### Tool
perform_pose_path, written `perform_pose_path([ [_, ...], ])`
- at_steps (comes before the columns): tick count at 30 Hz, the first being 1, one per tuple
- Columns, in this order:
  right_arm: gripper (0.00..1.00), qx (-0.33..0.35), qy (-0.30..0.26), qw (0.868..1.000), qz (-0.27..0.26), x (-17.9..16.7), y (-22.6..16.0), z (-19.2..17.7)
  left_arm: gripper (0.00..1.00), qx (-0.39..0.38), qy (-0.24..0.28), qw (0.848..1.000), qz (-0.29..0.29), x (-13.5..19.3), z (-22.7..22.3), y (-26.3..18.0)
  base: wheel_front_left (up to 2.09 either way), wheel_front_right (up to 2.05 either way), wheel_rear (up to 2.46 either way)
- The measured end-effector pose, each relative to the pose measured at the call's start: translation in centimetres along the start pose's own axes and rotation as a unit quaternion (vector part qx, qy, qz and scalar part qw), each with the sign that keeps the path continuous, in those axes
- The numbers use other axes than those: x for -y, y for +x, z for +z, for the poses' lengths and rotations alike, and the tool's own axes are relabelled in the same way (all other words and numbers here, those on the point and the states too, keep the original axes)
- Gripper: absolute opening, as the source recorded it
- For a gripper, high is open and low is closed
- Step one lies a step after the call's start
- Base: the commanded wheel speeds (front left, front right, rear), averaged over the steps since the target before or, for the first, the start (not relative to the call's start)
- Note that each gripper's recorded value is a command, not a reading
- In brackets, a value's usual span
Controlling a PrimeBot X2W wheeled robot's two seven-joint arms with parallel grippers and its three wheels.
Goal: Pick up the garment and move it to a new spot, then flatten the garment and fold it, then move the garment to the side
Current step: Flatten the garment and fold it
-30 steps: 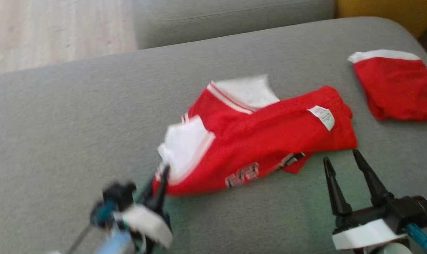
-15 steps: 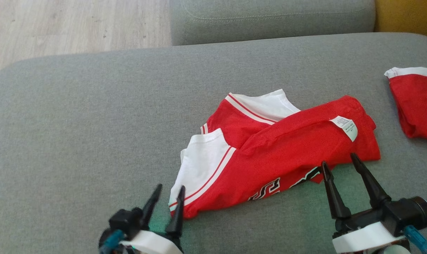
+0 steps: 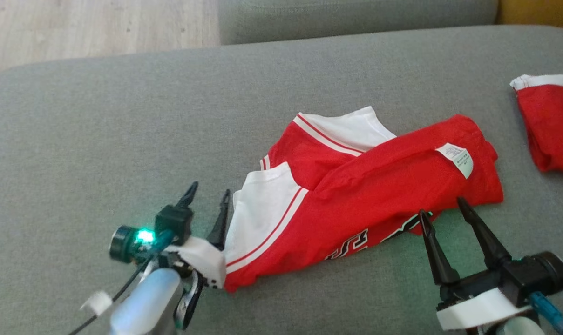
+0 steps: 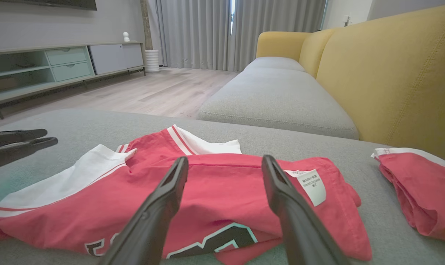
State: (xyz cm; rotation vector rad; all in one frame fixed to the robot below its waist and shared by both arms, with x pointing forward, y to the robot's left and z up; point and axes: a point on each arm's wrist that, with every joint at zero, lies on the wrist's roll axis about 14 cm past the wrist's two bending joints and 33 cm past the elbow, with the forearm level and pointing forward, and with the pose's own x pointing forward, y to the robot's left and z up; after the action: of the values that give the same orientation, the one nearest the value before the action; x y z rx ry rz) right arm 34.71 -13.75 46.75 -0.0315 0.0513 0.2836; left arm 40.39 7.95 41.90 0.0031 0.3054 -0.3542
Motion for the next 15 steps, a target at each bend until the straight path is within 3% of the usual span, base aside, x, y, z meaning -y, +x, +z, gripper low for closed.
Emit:
perform_pose_path([
  [7, 1.0, -0.009, -0.01, 1.0, -0.008, 1.2, 0.3, -0.5, 1.0, -0.081, 0.034, 0.996, -0.027, 1.1, -3.7, 1.9, 0.0, 0.0, 0.0],
  [15, 1.0, -0.01, -0.01, 1.0, -0.013, 1.5, 0.0, -0.5, 1.0, -0.101, 0.044, 0.993, -0.039, 1.3, -4.6, 2.3, 0.0, 0.0, 0.0],
])
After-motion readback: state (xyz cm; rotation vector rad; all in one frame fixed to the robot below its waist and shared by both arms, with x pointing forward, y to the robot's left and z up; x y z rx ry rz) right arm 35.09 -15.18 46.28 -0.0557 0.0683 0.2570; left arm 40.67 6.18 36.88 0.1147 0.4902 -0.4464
